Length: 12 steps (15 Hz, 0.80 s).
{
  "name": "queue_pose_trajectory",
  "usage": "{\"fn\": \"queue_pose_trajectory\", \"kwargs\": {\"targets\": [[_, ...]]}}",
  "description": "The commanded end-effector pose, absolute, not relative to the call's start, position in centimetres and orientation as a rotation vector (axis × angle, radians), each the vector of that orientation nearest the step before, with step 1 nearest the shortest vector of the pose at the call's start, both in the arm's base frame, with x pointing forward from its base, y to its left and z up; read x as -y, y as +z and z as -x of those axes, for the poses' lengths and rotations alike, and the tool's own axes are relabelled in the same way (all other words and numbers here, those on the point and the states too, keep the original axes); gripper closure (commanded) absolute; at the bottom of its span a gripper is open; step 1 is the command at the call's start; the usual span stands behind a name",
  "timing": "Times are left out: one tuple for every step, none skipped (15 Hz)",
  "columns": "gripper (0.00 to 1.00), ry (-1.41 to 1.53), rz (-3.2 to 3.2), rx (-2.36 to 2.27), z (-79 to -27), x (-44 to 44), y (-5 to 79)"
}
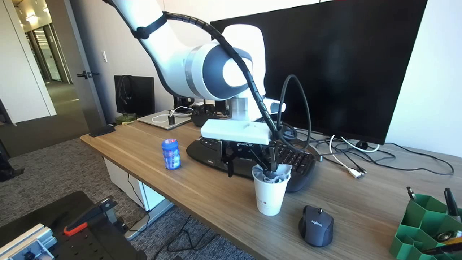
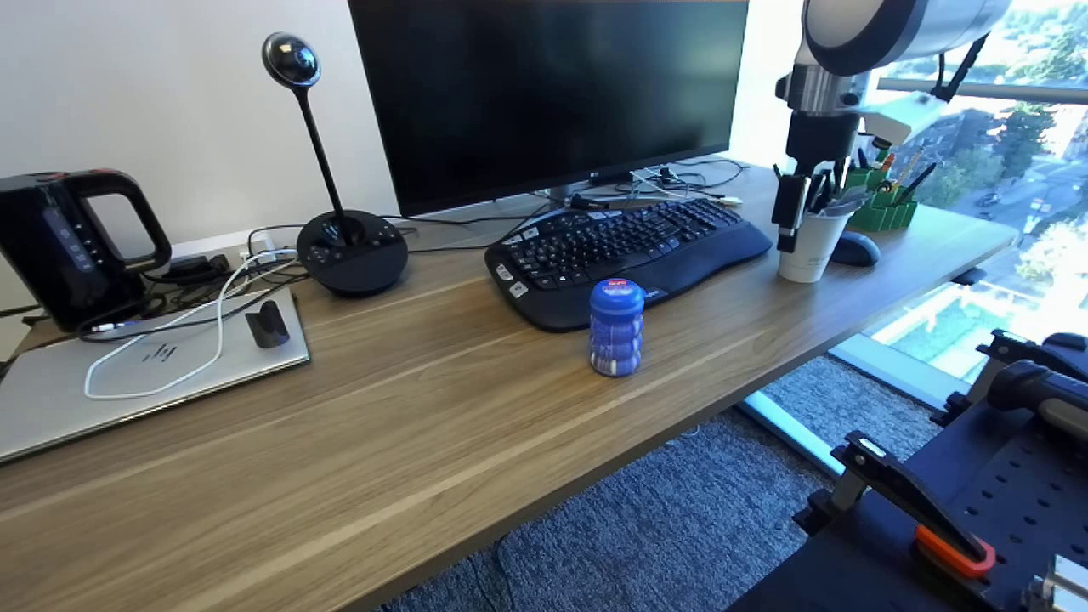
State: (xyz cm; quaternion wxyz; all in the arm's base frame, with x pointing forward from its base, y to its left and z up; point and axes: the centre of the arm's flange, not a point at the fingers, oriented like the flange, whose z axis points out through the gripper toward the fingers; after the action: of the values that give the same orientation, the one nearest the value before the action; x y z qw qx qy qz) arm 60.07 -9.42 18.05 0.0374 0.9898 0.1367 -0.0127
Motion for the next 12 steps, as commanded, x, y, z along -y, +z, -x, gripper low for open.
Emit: {"fn": "queue_pose_trajectory", "kwargs": {"targets": [[0.0,0.027,-3.041,-0.449,-60.4,9.0,19.8],[0.0,0.045,-3.042,-0.454,-60.5,8.8,20.2],[0.0,0.064,-3.045,-0.463,-60.5,8.5,20.7],[0.0,0.091,-3.043,-0.472,-60.5,8.2,21.4],[0.0,0.111,-3.041,-0.481,-60.6,7.9,21.9],[0.0,0.132,-3.042,-0.494,-60.6,7.6,22.4],[0.0,0.156,-3.039,-0.505,-60.6,7.3,22.9],[0.0,0.174,-3.037,-0.512,-60.7,7.1,23.3],[0.0,0.182,-3.036,-0.516,-60.7,7.0,23.6],[0.0,0.189,-3.035,-0.519,-60.8,6.9,23.8],[0.0,0.193,-3.035,-0.521,-60.8,6.8,23.9],[0.0,0.195,-3.035,-0.523,-60.8,6.8,24.0]]}}
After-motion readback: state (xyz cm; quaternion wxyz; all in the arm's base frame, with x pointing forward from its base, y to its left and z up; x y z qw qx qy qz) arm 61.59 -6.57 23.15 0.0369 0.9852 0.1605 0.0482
